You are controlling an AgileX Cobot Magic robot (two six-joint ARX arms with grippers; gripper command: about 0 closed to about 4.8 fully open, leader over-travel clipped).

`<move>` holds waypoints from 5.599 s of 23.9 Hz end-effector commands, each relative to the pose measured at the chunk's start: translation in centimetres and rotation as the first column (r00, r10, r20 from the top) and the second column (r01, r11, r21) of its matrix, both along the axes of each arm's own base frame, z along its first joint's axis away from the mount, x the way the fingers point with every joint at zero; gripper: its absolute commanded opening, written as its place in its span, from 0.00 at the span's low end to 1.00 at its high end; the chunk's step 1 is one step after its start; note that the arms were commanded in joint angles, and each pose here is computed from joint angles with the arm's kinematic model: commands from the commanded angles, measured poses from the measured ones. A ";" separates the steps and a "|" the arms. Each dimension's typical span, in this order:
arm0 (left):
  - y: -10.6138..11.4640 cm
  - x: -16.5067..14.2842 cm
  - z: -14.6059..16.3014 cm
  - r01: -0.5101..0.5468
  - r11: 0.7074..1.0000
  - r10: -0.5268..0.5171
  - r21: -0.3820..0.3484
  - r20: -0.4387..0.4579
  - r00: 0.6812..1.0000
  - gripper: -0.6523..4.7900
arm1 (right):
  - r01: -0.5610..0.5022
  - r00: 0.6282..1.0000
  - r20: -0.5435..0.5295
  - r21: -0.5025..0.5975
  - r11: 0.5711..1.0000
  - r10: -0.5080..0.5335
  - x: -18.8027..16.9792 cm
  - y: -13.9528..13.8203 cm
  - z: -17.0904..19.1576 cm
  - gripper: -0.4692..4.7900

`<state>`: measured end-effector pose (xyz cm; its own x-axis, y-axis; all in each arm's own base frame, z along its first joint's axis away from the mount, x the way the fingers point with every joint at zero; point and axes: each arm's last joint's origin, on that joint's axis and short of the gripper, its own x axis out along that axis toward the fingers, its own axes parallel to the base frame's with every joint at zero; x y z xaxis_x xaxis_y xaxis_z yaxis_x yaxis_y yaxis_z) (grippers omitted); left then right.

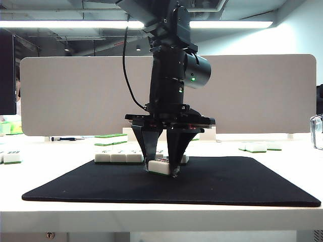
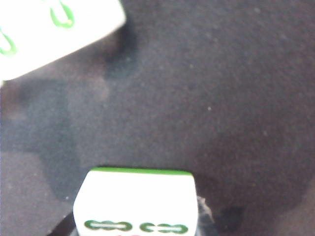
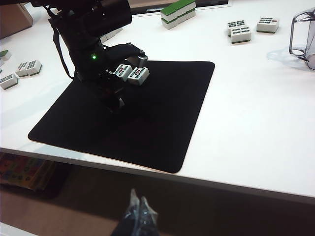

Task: Align six mahjong tiles in a row on the table.

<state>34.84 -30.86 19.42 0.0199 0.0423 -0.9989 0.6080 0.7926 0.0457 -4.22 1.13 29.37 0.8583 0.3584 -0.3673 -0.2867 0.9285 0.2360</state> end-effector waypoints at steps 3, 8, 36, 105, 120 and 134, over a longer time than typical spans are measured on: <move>-0.3 -0.6 1.0 0.035 0.999 -0.035 -0.005 0.010 0.999 0.43 | 0.002 1.000 0.028 -0.003 1.000 -0.002 -0.2 0.0 0.1 0.09; -3.2 -1.8 4.4 0.544 0.838 -0.515 -0.042 0.268 0.814 0.44 | 0.003 0.999 0.035 -0.003 1.000 -0.002 -0.2 0.0 0.2 0.09; -1.9 3.9 0.9 0.779 0.625 -0.697 -0.053 0.411 0.587 0.62 | -0.005 1.000 0.027 0.000 1.000 0.005 -0.2 0.0 0.1 0.09; -3.4 3.8 -0.3 0.463 0.886 -0.408 -0.008 0.460 0.788 0.22 | -0.004 1.000 0.026 0.000 1.000 0.004 -0.2 0.0 0.1 0.09; -4.0 1.5 0.8 0.499 0.867 -0.465 0.013 0.384 0.798 0.21 | 0.002 1.000 0.026 -0.003 1.000 -0.002 -0.2 0.0 0.1 0.09; 0.2 1.8 0.4 0.417 0.898 -0.436 0.139 0.159 0.886 0.21 | 0.019 0.999 0.027 -0.010 1.000 -0.019 -0.2 -0.1 0.1 0.09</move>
